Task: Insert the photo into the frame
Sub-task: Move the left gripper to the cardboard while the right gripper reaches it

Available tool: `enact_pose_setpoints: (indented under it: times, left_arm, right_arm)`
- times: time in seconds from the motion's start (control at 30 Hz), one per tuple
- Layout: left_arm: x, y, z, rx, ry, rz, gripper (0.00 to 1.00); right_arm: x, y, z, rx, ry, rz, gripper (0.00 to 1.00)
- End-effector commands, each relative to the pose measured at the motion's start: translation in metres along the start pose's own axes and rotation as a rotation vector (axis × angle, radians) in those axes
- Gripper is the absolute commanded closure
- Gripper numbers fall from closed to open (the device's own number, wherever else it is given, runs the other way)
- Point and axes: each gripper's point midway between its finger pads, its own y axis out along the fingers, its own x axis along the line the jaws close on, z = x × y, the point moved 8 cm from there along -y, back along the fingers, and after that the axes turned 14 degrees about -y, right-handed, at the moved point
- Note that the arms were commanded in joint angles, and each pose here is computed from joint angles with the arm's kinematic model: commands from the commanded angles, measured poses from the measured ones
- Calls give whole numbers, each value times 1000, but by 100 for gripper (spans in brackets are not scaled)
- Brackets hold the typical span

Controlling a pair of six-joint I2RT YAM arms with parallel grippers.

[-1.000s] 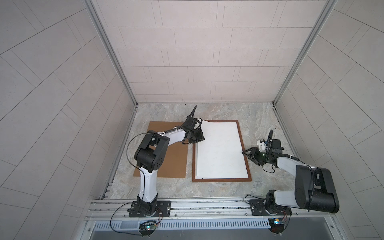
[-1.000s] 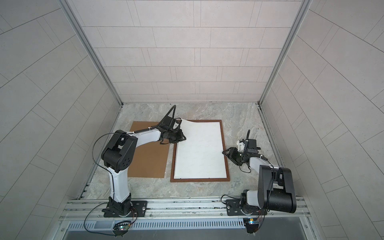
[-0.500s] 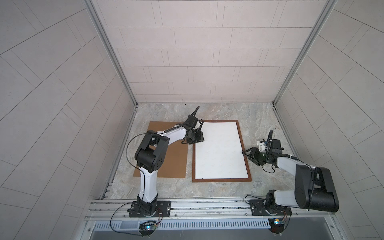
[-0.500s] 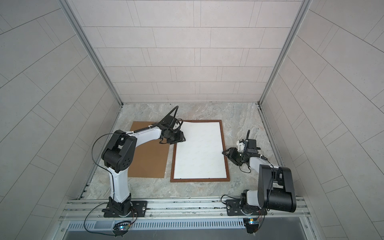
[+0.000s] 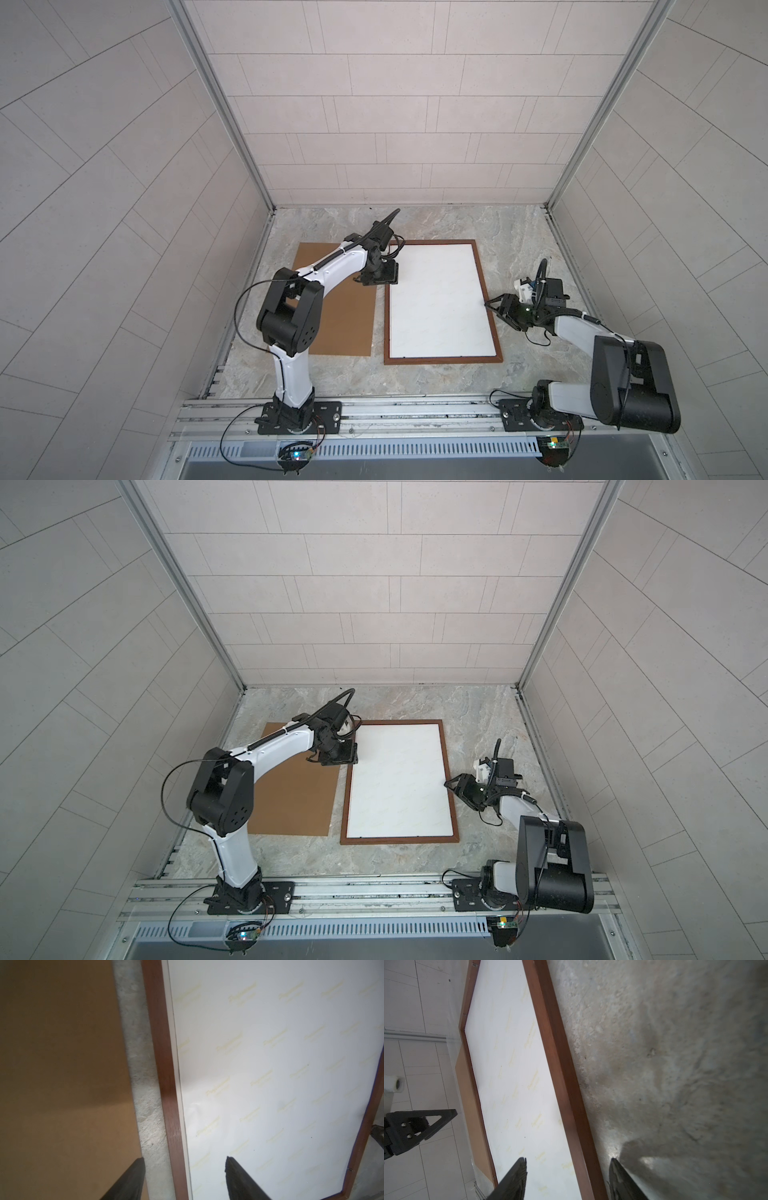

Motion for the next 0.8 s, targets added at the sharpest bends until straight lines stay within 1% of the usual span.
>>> enact_pose_setpoints:
  times: [0.0, 0.07, 0.2, 0.27, 0.33, 0.43, 0.53, 0.6, 0.67, 0.73, 0.77]
  left_arm:
    - [13, -35, 6, -57, -1, -25, 33]
    - [19, -47, 9, -82, -18, -1, 34]
    - [42, -62, 16, -106, -75, -13, 37]
    - [57, -62, 23, -82, -118, -29, 39]
    - [72, -61, 32, -53, -153, -44, 39]
    - [93, -68, 35, -58, -205, -71, 38]
    - [112, -85, 26, -115, -282, -55, 39]
    - [125, -96, 18, -171, -357, -66, 39]
    - [141, -106, 10, -224, -417, -87, 38]
    - [158, -110, 1, -269, -491, -103, 28]
    - [165, -112, -2, -281, -525, -99, 27]
  right_arm:
    - [7, -8, -5, -10, -45, 18, 41]
    - [11, -13, -6, -13, -70, 42, 41]
    - [27, -29, -9, -32, -127, 80, 40]
    - [44, -39, -11, -44, -165, 75, 40]
    - [72, -51, -16, -70, -248, 73, 38]
    - [107, -61, -18, -127, -354, 78, 35]
    - [136, -59, -19, -195, -400, 36, 34]
    - [155, -52, -19, -198, -428, 26, 33]
    - [178, -42, -20, -173, -454, 1, 33]
    - [208, -27, -19, -159, -507, -36, 33]
    - [222, -20, -18, -152, -530, -55, 33]
